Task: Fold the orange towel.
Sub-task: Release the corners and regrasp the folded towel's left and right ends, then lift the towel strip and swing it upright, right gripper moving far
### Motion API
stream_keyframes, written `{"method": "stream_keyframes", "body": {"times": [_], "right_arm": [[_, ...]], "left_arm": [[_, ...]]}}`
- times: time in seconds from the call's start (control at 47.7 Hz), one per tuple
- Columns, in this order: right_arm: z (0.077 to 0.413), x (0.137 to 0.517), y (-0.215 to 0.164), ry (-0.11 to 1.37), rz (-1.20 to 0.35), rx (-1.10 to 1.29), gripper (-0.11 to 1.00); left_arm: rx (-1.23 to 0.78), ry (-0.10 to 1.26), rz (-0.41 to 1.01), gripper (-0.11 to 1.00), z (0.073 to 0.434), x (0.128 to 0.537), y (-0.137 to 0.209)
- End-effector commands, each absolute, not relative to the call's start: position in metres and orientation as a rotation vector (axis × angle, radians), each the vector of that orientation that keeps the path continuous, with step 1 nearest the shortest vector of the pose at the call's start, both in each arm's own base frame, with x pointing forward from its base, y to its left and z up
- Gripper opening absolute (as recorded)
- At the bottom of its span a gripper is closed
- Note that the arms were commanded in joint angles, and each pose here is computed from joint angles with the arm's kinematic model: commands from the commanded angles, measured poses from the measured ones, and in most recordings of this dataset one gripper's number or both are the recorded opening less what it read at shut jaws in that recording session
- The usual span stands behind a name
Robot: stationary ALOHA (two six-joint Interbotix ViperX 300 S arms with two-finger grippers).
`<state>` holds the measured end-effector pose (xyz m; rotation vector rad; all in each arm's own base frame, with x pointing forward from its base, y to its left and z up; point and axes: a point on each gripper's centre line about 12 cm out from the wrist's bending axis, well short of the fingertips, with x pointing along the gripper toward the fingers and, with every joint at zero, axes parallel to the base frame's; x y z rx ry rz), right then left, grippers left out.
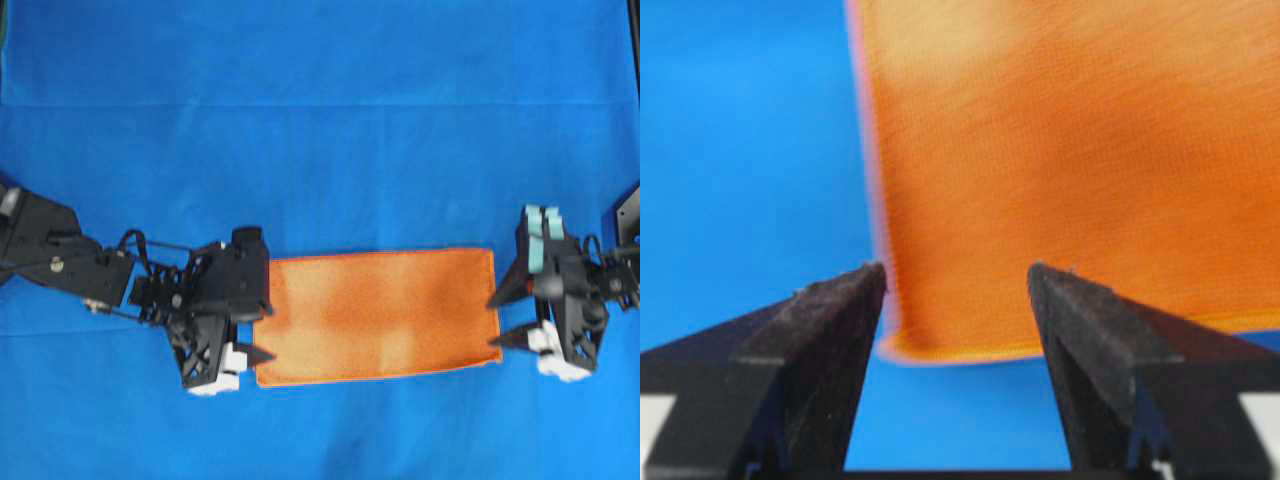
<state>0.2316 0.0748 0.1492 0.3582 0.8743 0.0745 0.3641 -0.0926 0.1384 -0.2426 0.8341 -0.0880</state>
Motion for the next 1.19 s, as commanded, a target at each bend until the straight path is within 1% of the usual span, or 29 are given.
{"method": "stream_keyframes", "body": {"times": [0.0, 0.105, 0.293, 0.482, 0.629, 0.733, 0.859, 0.964, 1.027, 1.069, 1.132, 1.174], "right_arm": [[0.155, 0.236, 0.058, 0.851, 0.025, 0.351, 0.62], [0.152, 0.238, 0.036, 0.861, -0.053, 0.343, 0.62], [0.149, 0.238, 0.018, 0.876, -0.113, 0.313, 0.62], [0.137, 0.241, 0.010, 0.913, -0.137, 0.280, 0.62], [0.122, 0.245, 0.009, 0.956, -0.142, 0.268, 0.61], [0.111, 0.246, 0.010, 0.987, -0.144, 0.266, 0.60], [0.103, 0.245, 0.010, 1.016, -0.152, 0.272, 0.59], [0.103, 0.246, 0.010, 1.016, -0.152, 0.270, 0.58], [0.104, 0.246, 0.010, 1.014, -0.151, 0.271, 0.56], [0.104, 0.246, 0.011, 1.012, -0.146, 0.268, 0.51], [0.104, 0.247, 0.013, 1.006, -0.135, 0.265, 0.40], [0.105, 0.248, 0.016, 1.000, -0.124, 0.262, 0.30]], "left_arm": [[-0.236, 0.796, -0.068, 0.64, 0.151, 0.367, -0.077], [-0.220, 0.794, -0.044, 0.64, 0.151, 0.367, -0.063], [-0.222, 0.800, -0.006, 0.64, 0.148, 0.365, -0.046], [-0.235, 0.821, 0.034, 0.64, 0.135, 0.364, -0.032], [-0.241, 0.848, 0.066, 0.63, 0.112, 0.363, -0.021], [-0.240, 0.879, 0.074, 0.63, 0.099, 0.362, -0.019], [-0.242, 0.896, 0.078, 0.63, 0.094, 0.358, -0.019], [-0.245, 0.916, 0.082, 0.62, 0.093, 0.356, -0.019], [-0.245, 0.937, 0.086, 0.58, 0.092, 0.356, -0.019], [-0.244, 0.952, 0.088, 0.52, 0.092, 0.356, -0.019], [-0.243, 0.980, 0.091, 0.38, 0.091, 0.356, -0.019], [-0.241, 0.989, 0.091, 0.27, 0.092, 0.357, -0.020]]}}
